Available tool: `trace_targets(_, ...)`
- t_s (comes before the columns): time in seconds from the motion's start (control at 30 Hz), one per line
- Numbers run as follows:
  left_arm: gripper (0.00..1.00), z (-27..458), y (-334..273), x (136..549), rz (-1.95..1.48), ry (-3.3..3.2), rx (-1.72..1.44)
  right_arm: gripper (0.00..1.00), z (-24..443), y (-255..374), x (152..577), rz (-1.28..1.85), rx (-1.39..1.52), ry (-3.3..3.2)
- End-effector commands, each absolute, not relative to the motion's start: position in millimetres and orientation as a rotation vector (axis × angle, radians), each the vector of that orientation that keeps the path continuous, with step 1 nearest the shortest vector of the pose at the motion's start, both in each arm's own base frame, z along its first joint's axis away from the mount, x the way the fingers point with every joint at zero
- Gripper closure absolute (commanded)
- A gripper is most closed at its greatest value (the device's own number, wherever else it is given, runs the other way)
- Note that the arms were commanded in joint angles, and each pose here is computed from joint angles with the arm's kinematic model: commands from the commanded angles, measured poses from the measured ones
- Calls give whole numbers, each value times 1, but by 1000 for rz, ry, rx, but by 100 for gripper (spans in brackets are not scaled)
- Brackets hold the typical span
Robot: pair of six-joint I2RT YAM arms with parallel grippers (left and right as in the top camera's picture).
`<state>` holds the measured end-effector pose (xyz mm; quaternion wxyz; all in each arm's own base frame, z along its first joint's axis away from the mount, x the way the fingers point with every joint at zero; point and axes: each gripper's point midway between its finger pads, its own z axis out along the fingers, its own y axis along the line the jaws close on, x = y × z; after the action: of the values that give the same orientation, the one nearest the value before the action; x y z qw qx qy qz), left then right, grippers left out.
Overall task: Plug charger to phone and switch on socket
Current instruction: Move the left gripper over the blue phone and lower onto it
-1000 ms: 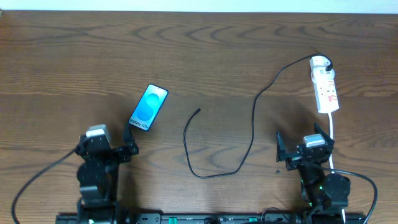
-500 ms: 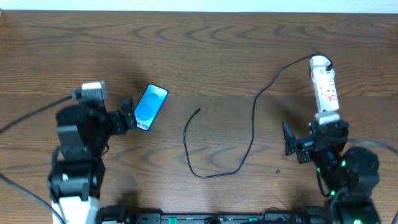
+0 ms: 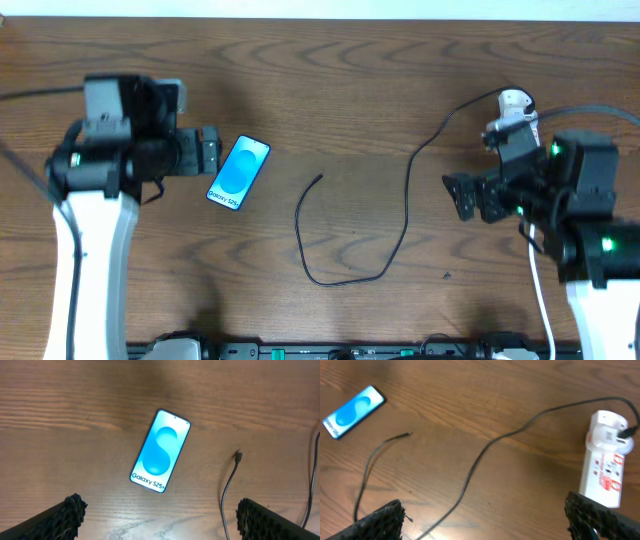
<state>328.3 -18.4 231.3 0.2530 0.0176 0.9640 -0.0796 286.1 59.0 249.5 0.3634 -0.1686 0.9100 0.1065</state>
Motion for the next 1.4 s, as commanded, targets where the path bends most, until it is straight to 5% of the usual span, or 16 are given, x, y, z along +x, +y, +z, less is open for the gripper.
trace_targets(0.0,2,221,-26,341,-232,2659,130,1,257,67,295,324,-463,2334)
trace_targets(0.6,2,135,-22,390,-75,2808,213,1,249,89,292,534,-462,2363)
trace_targets(1.37,2,31,-51,389,-9,3032,413,1,233,83,297,501,-439,2430)
